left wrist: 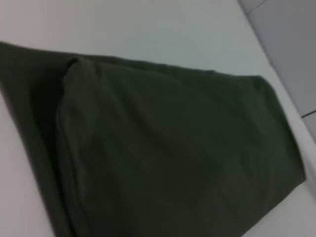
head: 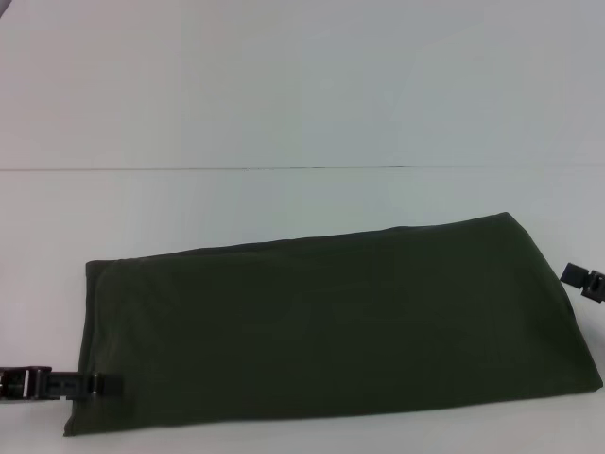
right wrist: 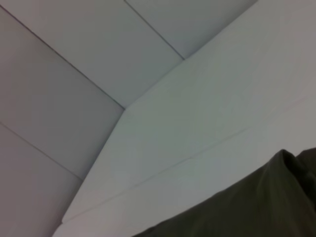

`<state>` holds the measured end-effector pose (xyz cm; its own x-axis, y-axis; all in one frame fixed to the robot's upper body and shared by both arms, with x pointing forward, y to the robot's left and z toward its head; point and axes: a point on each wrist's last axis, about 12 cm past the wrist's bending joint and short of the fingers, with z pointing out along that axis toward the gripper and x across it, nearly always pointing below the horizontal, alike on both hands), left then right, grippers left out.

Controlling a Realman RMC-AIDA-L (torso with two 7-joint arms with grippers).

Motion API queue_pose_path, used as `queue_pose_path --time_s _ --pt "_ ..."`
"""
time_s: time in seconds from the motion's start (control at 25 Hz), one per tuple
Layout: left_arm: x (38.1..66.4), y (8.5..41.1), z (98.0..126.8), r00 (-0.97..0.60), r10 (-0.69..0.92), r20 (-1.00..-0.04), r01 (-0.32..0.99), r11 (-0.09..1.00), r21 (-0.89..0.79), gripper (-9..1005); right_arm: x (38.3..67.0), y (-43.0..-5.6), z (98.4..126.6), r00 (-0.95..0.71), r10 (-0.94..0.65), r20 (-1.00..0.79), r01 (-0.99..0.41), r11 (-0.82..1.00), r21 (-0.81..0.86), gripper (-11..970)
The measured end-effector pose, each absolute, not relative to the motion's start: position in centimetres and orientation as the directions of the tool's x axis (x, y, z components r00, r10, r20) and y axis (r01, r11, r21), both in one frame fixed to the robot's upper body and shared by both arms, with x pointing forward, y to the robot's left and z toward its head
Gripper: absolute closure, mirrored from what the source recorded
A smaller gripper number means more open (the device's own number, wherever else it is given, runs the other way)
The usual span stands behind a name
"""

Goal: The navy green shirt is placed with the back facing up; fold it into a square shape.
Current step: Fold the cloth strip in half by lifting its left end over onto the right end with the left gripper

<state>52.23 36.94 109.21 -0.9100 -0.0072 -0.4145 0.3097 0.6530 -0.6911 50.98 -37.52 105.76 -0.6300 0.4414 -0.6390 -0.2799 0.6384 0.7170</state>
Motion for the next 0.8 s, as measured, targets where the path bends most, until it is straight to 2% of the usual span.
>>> queue_pose_path --time_s 0.56,0.8 --pt "52.7 38.0 108.1 -0.934 -0.023 -0.356 0.213 0.763 -0.61 59 51.6 -37.0 105.4 -0.645 0.41 -0.645 -0.274 0.663 0.696 38" --pt "53.0 37.6 107.9 -0.936 -0.018 -0.352 0.213 0.767 -0.606 66 51.9 -36.7 105.3 -0.65 0.4 -0.646 -0.272 0.671 0.689 39"
